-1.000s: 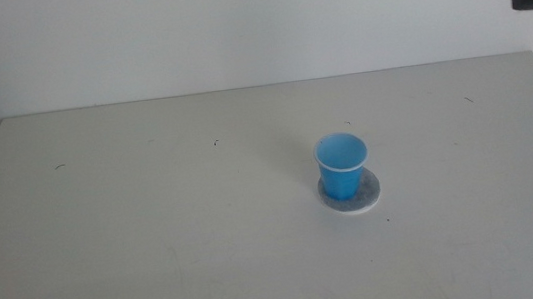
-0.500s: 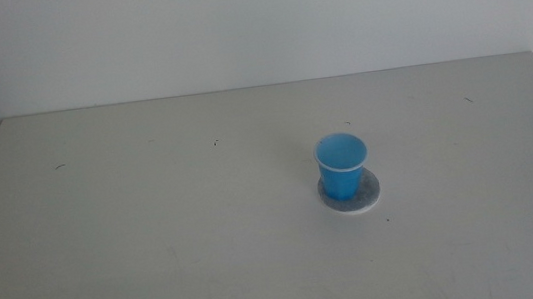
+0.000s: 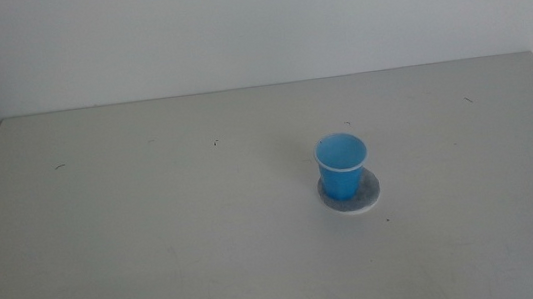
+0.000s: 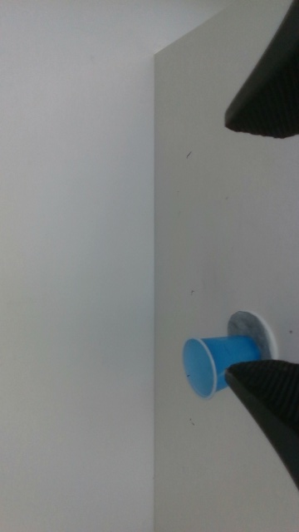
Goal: Place an empty cup on a cup mat.
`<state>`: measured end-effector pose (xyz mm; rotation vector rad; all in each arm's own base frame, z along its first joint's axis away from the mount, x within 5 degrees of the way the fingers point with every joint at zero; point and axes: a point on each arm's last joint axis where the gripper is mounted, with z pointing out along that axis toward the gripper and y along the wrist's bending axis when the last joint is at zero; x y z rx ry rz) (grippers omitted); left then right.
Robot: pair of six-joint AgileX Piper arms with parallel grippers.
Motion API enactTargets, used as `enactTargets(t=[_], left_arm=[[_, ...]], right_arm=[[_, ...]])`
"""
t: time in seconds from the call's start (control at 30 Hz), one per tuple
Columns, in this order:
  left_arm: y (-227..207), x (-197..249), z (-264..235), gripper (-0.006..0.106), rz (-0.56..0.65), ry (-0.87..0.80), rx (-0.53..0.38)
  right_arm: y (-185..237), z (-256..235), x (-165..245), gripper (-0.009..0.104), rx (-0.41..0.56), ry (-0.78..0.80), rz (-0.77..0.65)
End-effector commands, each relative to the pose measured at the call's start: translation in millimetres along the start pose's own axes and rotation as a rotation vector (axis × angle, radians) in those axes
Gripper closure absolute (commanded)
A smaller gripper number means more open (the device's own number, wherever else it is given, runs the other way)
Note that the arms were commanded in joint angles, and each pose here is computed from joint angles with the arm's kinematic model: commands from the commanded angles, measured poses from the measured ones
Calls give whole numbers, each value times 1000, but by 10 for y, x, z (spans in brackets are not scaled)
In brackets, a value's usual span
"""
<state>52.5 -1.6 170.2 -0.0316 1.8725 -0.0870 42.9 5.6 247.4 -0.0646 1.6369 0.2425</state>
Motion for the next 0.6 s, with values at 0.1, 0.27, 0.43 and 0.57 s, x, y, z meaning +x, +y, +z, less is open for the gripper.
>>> enactTargets(t=[0.1, 0.27, 0.43, 0.57], left_arm=[[-10, -80, -11, -5, -11, -75, 10], [-10, -80, -11, -5, -11, -75, 10], [-10, -80, -11, -5, -11, -75, 10], [-10, -80, -11, -5, -11, -75, 10]], right_arm=[[-12, 36, 166, 8, -8, -46, -25], [-34, 101, 403, 8, -4, 25, -16], [-51, 133, 555, 8, 2, 71, -20], [-60, 143, 621, 8, 6, 96, -21]])
